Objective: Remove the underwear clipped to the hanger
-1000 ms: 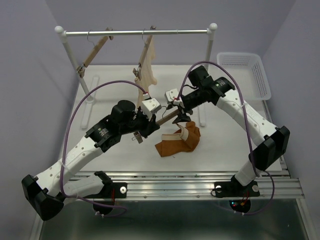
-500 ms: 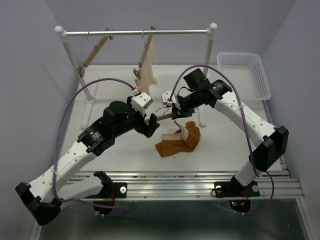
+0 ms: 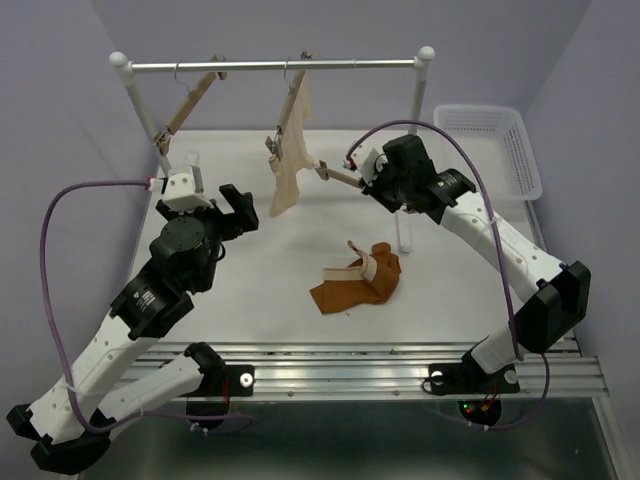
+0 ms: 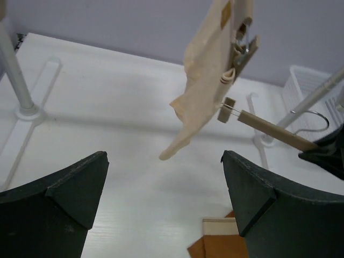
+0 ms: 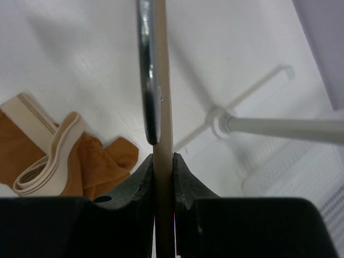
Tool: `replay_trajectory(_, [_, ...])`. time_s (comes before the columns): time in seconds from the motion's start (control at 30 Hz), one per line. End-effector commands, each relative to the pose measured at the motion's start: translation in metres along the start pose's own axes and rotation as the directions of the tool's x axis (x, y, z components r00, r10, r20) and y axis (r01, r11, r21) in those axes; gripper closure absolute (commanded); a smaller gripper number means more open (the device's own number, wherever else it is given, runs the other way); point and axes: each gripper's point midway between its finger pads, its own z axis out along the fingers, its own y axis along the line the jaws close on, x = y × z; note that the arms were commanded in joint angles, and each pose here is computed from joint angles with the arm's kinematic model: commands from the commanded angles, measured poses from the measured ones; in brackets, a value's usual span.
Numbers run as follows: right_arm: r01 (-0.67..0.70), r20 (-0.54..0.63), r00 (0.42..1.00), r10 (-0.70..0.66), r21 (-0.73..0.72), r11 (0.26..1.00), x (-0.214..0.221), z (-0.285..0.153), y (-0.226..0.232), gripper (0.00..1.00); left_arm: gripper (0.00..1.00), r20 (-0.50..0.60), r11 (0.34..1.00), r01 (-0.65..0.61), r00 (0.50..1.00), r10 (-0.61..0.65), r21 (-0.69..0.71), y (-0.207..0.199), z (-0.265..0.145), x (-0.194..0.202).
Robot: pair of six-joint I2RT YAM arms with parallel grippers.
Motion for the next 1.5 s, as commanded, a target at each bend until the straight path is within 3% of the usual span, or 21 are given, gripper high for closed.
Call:
replay_trajectory(0.0, [-0.247,0.139,0.968,0.209,0.378,0.892,-0.011,-0.043,-0.061,0.99,0.01,0.177,0.966,0.196,0.97,-0.166,-0.17,0.038,-0.011,-0.03])
replay_trajectory(0.23, [-0.457,0.303,0.888,0.347,0.481,0.749,-0.025,-0.061,-0.088,0.99,0.01,0.243,0.946,0.278,0.942,-0.233,-0.168,0.049,-0.021,-0.037])
replay_trajectory(0.37, [-0.693,0.509,0.718,0.475,0.455,0.559,-0.061,-0.069,-0.12,0.99,0.01,0.241,0.942,0.281,0.942,-0.234,-0.183,0.049,-0.018,-0.035])
replay_trajectory(0.47, [-0.77,0.606,0.621,0.496,0.353,0.532,-0.1,-0.069,-0.133,0.99,0.01,0.234,0.941,0.282,0.943,-0.236,-0.189,0.047,-0.013,-0.03])
replay_trajectory(0.6, [-0.802,0.658,0.577,0.484,0.343,0.49,-0.122,-0.065,-0.152,0.99,0.01,0.21,0.945,0.264,0.952,-0.222,-0.195,0.044,-0.007,-0.022])
replay_trajectory(0.83, [-0.79,0.682,0.584,0.44,0.353,0.501,-0.152,-0.045,-0.176,0.99,0.01,0.21,0.946,0.255,0.954,-0.213,-0.199,0.045,-0.008,-0.021])
replay_trajectory(1.07, [-0.752,0.645,0.64,0.418,0.413,0.514,-0.151,-0.007,-0.185,0.99,0.01,0.212,0.95,0.256,0.953,-0.216,-0.179,0.045,-0.011,-0.02])
replay_trajectory(1.27, [-0.733,0.601,0.665,0.443,0.412,0.541,-0.141,0.023,-0.182,0.93,0.01,0.203,0.954,0.244,0.957,-0.207,-0.175,0.044,-0.009,-0.016])
replay_trajectory(1.37, [-0.746,0.586,0.65,0.485,0.37,0.554,-0.138,0.025,-0.171,0.82,0.01,0.201,0.954,0.244,0.957,-0.208,-0.175,0.043,-0.008,-0.015])
replay_trajectory(1.47, [-0.751,0.563,0.645,0.516,0.341,0.566,-0.13,0.03,-0.159,0.78,0.01,0.199,0.955,0.242,0.958,-0.207,-0.172,0.043,-0.008,-0.015])
